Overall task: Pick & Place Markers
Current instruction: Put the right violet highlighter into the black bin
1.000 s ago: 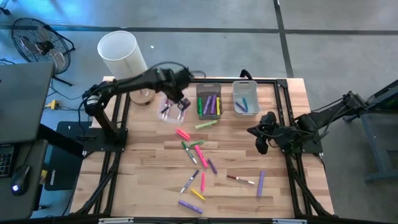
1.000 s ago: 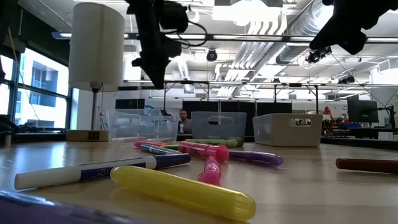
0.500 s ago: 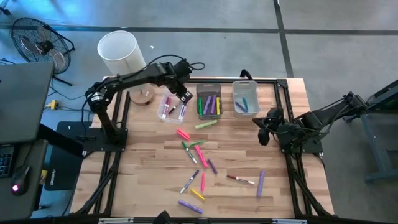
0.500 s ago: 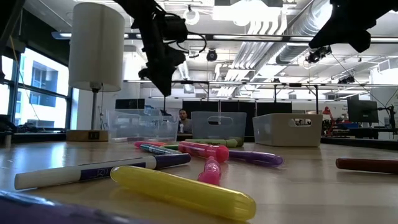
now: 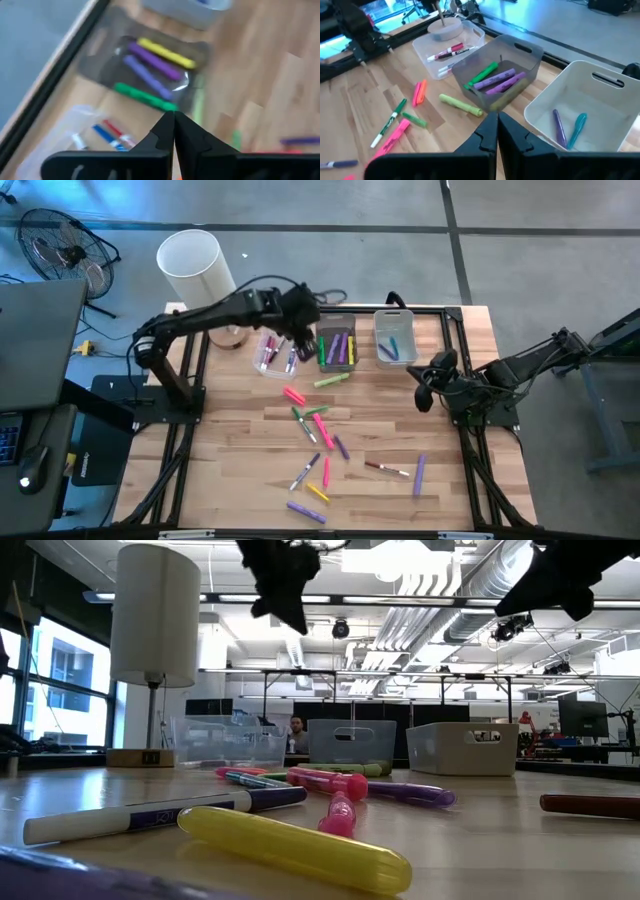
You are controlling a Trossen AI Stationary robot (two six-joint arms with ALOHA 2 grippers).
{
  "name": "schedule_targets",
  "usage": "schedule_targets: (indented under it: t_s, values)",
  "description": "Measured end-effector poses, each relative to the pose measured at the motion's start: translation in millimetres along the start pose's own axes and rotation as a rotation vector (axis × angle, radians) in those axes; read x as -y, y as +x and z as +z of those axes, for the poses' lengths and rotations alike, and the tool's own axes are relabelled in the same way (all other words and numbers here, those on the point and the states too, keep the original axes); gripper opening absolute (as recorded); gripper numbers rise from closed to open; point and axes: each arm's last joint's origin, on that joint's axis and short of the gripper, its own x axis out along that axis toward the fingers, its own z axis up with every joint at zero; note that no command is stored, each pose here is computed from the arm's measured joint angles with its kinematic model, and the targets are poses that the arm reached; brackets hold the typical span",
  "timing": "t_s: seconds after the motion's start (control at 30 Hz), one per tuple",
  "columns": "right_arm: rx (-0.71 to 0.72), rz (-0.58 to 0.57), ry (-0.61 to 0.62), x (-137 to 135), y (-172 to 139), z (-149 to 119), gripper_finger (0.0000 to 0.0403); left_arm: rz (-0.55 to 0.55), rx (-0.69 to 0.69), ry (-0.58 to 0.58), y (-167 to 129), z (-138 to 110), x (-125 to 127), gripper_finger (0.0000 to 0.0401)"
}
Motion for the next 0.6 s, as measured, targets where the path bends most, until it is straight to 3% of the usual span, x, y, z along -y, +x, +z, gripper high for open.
schedule_targets:
  t_s: [0.27,0.4,0.6]
  values:
    - [-0.043,0.045,-0.004,-1.7,-0.1,-0.9,0.0,-0.077,0.014,0.257,-3.0,-8.4,64.2,0.0014]
    - [-0.066,0.084,0.036,-3.9,-0.1,-0.6,0.0,-0.104,-0.011,0.257,2.8,-17.0,89.9,0.0013]
    - [-0.126,0.152,0.143,-8.9,0.4,-1.1,0.0,-0.125,-0.038,0.367,9.7,-28.2,117.6,0.0002]
